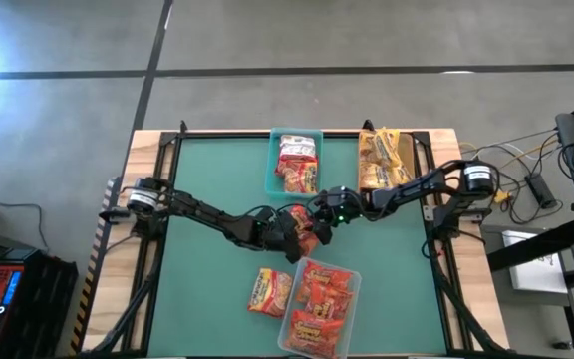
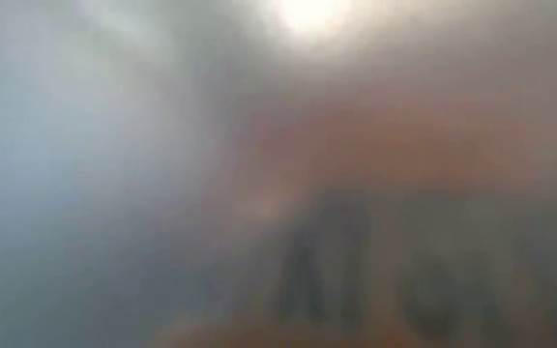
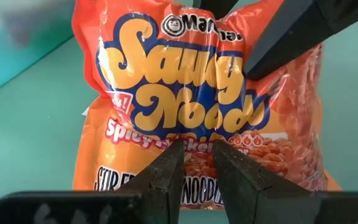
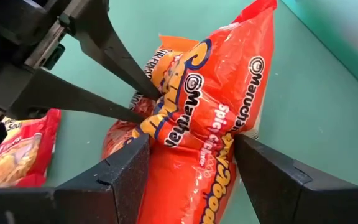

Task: Sort Maruchan noodles
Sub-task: Put the orange noodle pack into the transparent bin

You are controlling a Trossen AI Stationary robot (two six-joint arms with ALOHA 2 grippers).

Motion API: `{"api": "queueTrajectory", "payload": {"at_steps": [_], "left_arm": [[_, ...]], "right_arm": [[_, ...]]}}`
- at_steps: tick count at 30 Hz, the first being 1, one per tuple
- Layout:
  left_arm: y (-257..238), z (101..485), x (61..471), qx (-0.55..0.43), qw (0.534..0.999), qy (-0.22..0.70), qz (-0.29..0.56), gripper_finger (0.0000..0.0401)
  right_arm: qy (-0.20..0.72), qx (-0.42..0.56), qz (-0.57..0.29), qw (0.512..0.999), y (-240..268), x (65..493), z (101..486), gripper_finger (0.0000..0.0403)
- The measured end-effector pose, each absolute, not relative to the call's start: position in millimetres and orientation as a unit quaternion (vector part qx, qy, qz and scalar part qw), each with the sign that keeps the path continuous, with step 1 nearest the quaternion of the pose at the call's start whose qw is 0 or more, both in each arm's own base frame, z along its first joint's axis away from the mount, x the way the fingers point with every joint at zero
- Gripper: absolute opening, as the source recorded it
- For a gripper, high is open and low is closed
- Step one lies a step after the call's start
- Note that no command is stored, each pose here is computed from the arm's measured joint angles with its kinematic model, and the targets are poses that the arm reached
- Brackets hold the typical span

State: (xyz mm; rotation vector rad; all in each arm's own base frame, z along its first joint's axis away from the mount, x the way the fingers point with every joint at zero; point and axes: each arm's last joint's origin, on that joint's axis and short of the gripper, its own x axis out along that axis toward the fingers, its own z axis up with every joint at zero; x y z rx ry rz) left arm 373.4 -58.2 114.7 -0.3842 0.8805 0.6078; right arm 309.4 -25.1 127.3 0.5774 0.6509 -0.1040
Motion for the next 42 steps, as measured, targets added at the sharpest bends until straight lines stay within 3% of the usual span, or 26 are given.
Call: {"api": "queueTrajectory", "payload": {"at_steps": [9,26,35,42], "left_arm": [[-57,114,373,-0.173,0.844,0.408,0.302,0.0075],[-71,133,368,-0.141,0.859,0.372,0.321,0.0075],[-77,148,360,-0.162,0.858,0.355,0.333,0.0075],[-85,164,350,-0.166,0.858,0.335,0.353,0.0075]], "right_arm": [[0.317,0.272,-0.047,0.907,-25,310,126,0.0211],[0.319,0.257,-0.038,0.912,-24,310,127,0.0049],[0.305,0.252,-0.020,0.918,-25,307,141,0.0012],[0.306,0.253,-0.022,0.918,-26,305,145,0.0009]]}}
